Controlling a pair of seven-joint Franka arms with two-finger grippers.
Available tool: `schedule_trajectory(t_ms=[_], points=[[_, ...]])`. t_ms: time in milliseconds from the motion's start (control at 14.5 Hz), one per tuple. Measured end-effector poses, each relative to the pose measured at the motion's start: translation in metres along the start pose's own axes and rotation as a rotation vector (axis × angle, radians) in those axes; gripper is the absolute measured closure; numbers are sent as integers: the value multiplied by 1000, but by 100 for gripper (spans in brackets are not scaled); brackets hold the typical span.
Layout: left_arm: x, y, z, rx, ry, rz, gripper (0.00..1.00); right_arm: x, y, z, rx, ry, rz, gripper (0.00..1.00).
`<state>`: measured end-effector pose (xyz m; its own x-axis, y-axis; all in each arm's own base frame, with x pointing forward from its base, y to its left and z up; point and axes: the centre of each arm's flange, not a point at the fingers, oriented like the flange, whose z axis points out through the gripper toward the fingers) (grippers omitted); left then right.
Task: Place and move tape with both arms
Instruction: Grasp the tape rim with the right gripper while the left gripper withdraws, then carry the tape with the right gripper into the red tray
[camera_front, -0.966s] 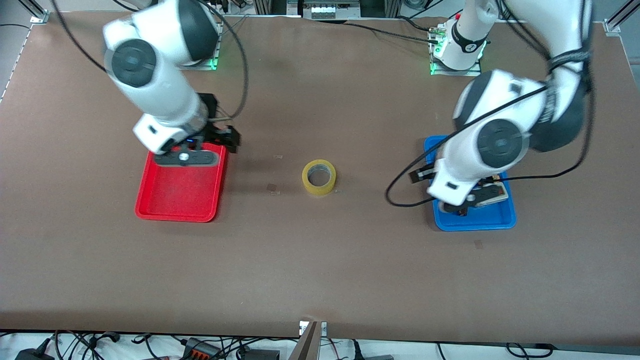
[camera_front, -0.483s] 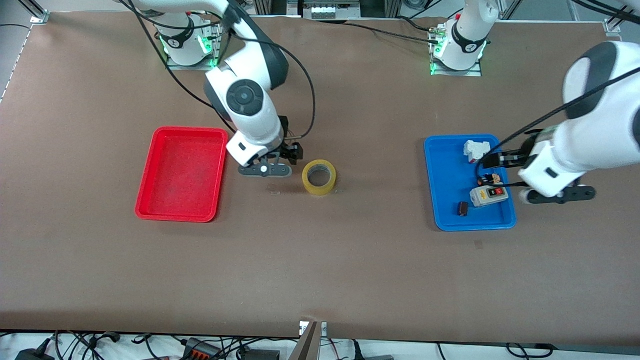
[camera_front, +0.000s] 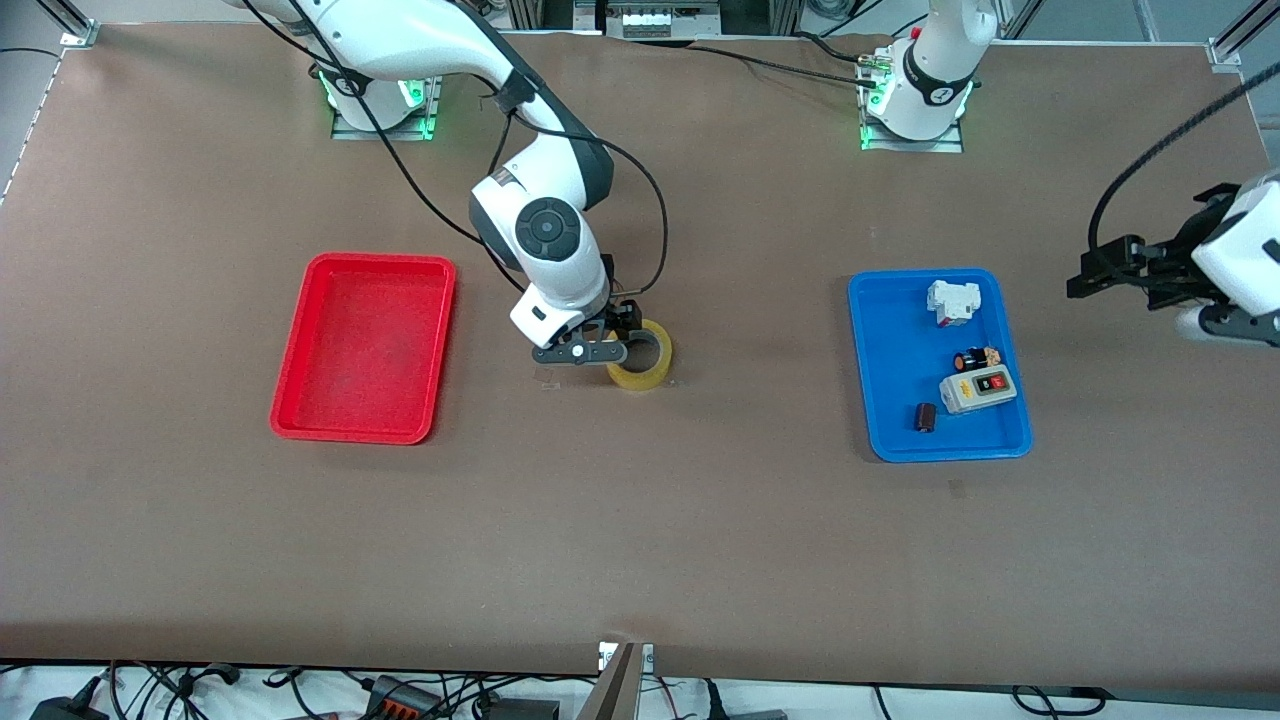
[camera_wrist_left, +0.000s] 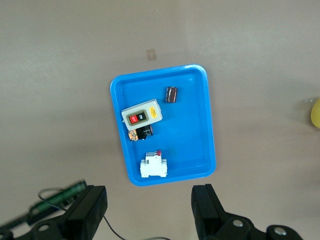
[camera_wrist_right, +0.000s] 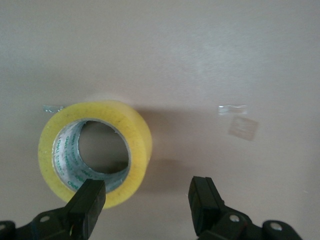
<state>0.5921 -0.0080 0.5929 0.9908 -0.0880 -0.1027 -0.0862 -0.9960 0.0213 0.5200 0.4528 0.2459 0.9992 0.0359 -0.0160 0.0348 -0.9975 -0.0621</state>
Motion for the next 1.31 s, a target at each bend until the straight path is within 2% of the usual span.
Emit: schedule_trajectory(t_ms=[345,759,966,1034,1310], points=[[-16,7,-1,4,26,10,0,0,-3,25,-3,23,-24,2],[-16,15,1,-9,22,17,0,3,-3,50,20,54,-28,2],[-17,16,2,-10,6,18,0,3,-4,58,21,66,-40,5],[-17,17,3,-10,5,20,0,3,-4,58,15,72,-49,13],[-17,20,3,-10,4,17,0,6,-5,55,13,85,-57,73]])
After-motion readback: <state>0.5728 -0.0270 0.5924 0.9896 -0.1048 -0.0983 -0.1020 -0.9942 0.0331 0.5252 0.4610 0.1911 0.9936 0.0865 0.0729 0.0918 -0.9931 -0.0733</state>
